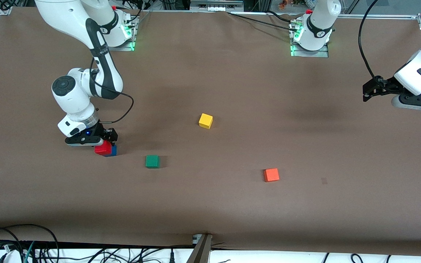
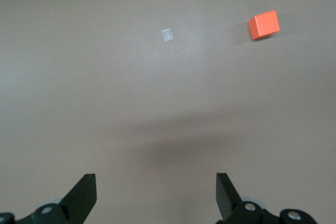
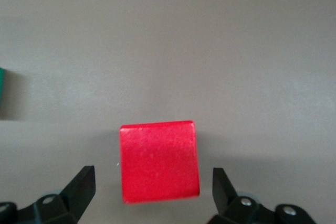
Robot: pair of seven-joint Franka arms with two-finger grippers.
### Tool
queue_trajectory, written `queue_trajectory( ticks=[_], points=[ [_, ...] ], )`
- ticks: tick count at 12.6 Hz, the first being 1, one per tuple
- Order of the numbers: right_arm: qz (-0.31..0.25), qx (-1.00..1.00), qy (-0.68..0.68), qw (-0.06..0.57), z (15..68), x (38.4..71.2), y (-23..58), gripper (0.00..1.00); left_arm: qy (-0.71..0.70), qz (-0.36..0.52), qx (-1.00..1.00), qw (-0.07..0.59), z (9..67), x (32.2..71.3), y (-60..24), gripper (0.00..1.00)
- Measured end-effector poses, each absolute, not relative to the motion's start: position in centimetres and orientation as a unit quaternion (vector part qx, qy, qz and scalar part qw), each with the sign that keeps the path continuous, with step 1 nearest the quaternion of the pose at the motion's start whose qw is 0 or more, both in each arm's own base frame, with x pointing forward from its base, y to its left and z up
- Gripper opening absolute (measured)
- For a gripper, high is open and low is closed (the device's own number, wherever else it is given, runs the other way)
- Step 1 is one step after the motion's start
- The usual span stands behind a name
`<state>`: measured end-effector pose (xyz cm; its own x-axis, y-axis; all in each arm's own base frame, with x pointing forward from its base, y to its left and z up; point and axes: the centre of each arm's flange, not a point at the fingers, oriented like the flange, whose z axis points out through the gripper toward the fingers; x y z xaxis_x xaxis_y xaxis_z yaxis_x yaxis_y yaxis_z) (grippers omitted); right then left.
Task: Pass red block to right arm, stack on blue
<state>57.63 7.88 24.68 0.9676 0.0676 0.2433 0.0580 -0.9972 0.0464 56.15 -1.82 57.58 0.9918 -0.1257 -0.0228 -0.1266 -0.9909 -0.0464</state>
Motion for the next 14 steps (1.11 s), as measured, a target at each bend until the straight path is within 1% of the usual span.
queue_trajectory(
  ticks=[4, 7, 10, 14],
  points=[
    [0.046, 0.998, 0.025, -0.018, 31.5, 59.2, 5.7, 1.00, 0.045, 0.009, -0.999, 0.024, 57.6, 56.2, -1.8, 1.00],
    [-0.017, 0.999, 0.037, -0.022, 38.7, 61.1, 3.8, 1.00, 0.044, 0.009, -0.999, 0.024, 57.6, 56.2, -1.7, 1.00],
    [-0.058, 0.997, 0.055, -0.003, 45.5, 61.9, 3.7, 1.00, 0.044, 0.010, -0.999, 0.024, 57.5, 56.1, -1.7, 1.00],
    [-0.091, 0.993, 0.067, 0.023, 51.8, 61.5, 4.0, 1.00, 0.044, 0.010, -0.999, 0.024, 57.5, 56.1, -1.7, 1.00]
  ],
)
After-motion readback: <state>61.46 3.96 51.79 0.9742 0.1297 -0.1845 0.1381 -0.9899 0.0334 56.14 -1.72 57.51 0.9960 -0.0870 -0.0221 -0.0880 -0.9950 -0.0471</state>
